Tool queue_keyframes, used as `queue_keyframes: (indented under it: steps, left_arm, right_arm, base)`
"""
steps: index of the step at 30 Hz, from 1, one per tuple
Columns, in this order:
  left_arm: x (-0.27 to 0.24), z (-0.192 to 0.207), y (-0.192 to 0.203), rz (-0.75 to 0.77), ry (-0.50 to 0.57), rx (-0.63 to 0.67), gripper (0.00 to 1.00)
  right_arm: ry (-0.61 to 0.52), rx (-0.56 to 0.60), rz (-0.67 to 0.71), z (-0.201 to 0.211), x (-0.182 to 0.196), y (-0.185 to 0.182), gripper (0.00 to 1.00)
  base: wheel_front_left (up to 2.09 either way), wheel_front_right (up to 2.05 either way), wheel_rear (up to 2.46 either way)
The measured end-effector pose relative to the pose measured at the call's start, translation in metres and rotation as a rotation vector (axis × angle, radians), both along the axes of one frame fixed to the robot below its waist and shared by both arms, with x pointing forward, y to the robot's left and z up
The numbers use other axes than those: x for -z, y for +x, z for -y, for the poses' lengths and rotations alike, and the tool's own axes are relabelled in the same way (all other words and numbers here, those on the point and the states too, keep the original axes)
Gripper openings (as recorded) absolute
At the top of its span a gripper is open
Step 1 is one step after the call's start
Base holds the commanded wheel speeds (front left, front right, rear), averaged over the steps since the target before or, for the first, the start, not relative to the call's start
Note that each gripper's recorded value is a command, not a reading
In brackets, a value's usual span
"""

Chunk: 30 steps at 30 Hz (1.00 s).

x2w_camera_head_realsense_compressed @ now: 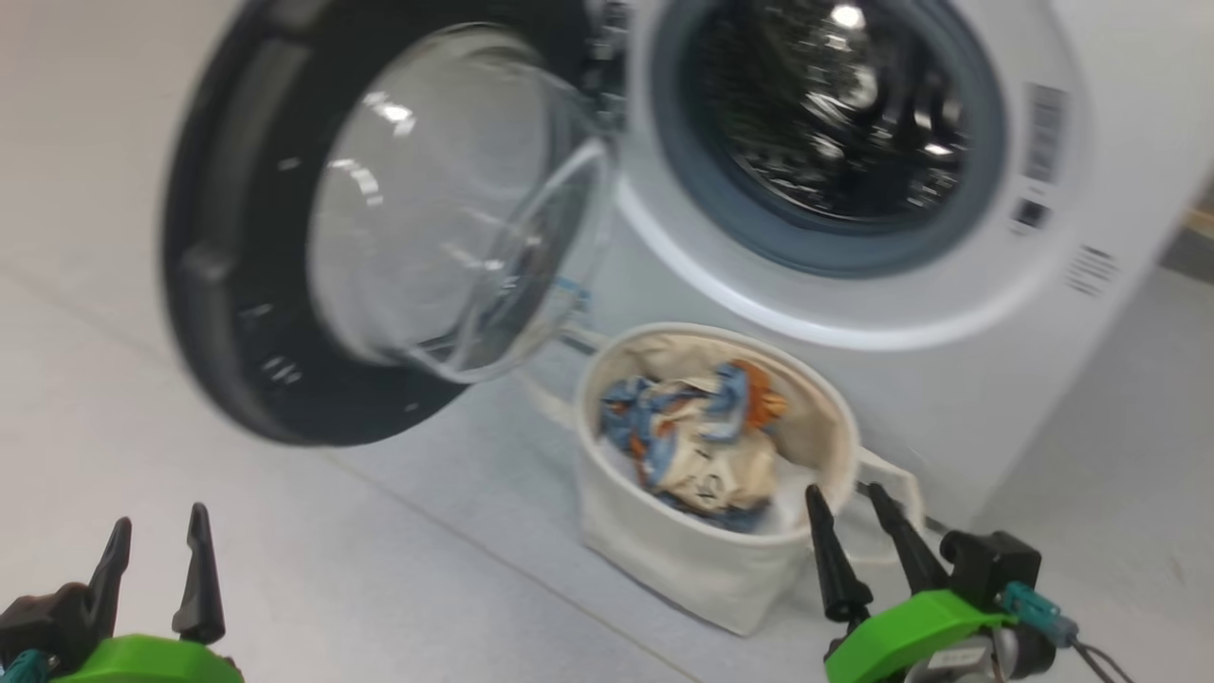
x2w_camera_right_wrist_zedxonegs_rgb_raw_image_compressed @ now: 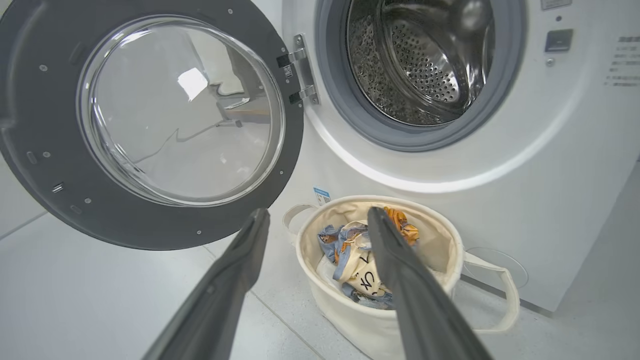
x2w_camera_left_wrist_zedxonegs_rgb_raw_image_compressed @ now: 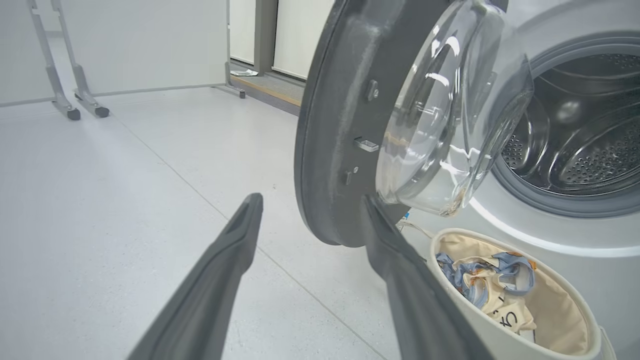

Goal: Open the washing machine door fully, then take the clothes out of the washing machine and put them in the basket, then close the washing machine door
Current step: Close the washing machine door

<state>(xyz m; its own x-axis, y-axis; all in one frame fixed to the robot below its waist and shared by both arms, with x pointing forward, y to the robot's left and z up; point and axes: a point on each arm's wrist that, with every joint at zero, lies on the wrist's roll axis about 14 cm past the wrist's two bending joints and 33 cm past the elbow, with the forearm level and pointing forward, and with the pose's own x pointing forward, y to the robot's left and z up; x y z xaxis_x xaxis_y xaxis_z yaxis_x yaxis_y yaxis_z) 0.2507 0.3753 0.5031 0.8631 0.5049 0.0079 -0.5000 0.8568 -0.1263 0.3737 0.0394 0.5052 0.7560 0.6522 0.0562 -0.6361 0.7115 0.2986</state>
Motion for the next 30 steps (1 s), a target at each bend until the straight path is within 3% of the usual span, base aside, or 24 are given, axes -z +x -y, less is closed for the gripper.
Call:
queue_keyframes:
  steps: [6, 12, 27, 28, 29, 30]
  left_arm:
    - [-0.001, -0.025, -0.039, 0.004, -0.013, -0.119, 1.0]
    - [-0.001, -0.037, -0.05, -0.001, -0.022, -0.185, 1.0]
    - [-0.003, -0.04, -0.052, 0.011, -0.027, -0.212, 1.0]
    - [-0.003, -0.04, -0.051, 0.022, -0.041, -0.21, 0.82]
    - [-0.003, -0.04, -0.052, 0.033, -0.057, -0.211, 0.17]
    - [-0.003, -0.04, -0.052, 0.033, -0.057, -0.211, 0.0]
  right_arm:
    - [-0.001, -0.135, 0.002, -0.044, 0.0, -0.014, 1.0]
    - [0.0, -0.204, 0.003, -0.066, 0.001, -0.013, 1.0]
    - [-0.017, -0.23, -0.026, -0.071, 0.014, -0.007, 1.0]
    - [-0.018, -0.23, -0.027, -0.07, 0.014, -0.007, 1.0]
    - [-0.02, -0.23, -0.029, -0.07, 0.016, -0.007, 1.0]
    - [-0.02, -0.23, -0.029, -0.07, 0.016, -0.007, 1.0]
  base:
    - [0.0, 0.0, 0.0]
    - [0.0, 0.0, 0.0]
    - [0.0, 0.0, 0.0]
    - [0.0, 0.0, 0.0]
    - [0.0, 0.0, 0.0]
    - [0.0, 0.0, 0.0]
